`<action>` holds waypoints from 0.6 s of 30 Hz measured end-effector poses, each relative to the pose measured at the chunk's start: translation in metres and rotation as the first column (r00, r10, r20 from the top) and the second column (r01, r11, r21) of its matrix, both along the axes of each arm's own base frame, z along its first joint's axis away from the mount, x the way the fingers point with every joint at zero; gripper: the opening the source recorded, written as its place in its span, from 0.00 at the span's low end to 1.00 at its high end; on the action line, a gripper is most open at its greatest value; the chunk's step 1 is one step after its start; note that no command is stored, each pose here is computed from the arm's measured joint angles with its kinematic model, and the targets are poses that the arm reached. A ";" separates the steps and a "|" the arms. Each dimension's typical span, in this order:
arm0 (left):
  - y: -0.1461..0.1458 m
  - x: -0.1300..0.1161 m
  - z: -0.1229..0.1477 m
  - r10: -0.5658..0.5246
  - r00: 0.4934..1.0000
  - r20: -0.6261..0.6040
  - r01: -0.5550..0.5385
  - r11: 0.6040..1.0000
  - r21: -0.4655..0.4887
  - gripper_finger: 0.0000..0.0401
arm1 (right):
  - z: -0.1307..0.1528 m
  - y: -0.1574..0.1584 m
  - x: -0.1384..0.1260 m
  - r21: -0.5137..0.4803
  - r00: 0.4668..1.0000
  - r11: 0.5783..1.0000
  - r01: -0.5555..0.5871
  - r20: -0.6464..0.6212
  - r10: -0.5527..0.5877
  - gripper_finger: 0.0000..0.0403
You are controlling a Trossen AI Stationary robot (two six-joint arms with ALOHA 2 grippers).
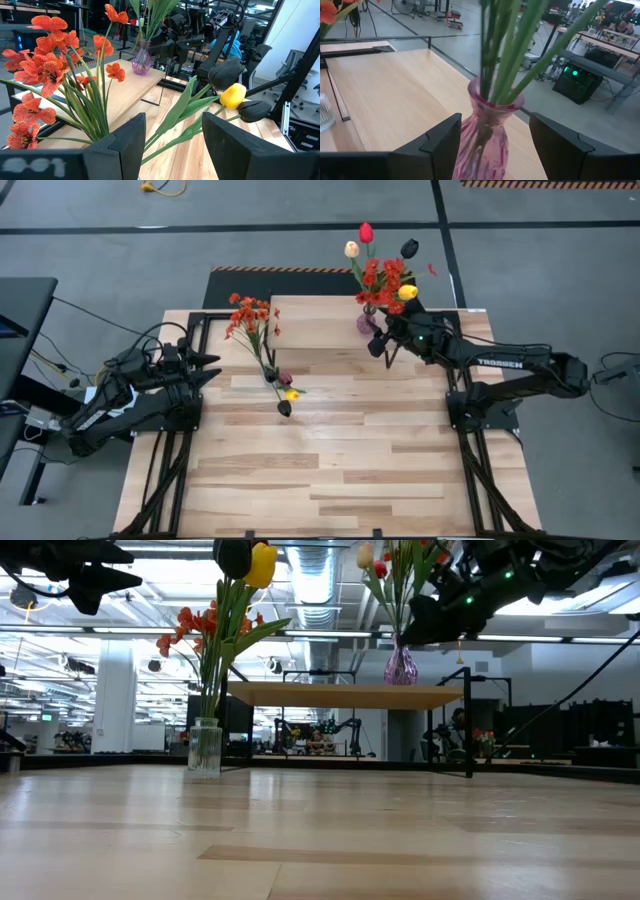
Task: Pick and place flowers into a vace then onto a shelf
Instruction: Adjust the transparent vase with the flowers on the table
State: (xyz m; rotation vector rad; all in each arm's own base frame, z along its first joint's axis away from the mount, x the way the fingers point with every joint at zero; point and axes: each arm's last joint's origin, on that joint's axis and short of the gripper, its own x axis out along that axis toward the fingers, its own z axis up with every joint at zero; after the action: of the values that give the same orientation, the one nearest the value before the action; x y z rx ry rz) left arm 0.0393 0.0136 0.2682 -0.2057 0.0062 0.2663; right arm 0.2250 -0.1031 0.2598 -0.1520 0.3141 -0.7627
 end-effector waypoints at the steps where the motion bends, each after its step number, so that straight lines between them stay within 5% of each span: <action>1: 0.000 0.000 0.000 0.000 1.000 0.000 0.000 1.000 0.000 0.46 | 0.002 0.001 -0.002 -0.001 1.000 1.000 -0.002 0.005 0.002 0.57; 18: 0.000 0.000 0.000 0.001 1.000 0.000 -0.001 1.000 0.001 0.46 | 0.014 0.041 -0.020 0.036 0.987 0.988 -0.149 -0.058 0.151 0.57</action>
State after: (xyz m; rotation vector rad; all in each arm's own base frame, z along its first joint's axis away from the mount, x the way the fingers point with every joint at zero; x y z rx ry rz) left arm 0.0393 0.0137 0.2683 -0.2048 0.0060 0.2670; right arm 0.2046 -0.0625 0.2736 -0.1677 0.3677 -0.6046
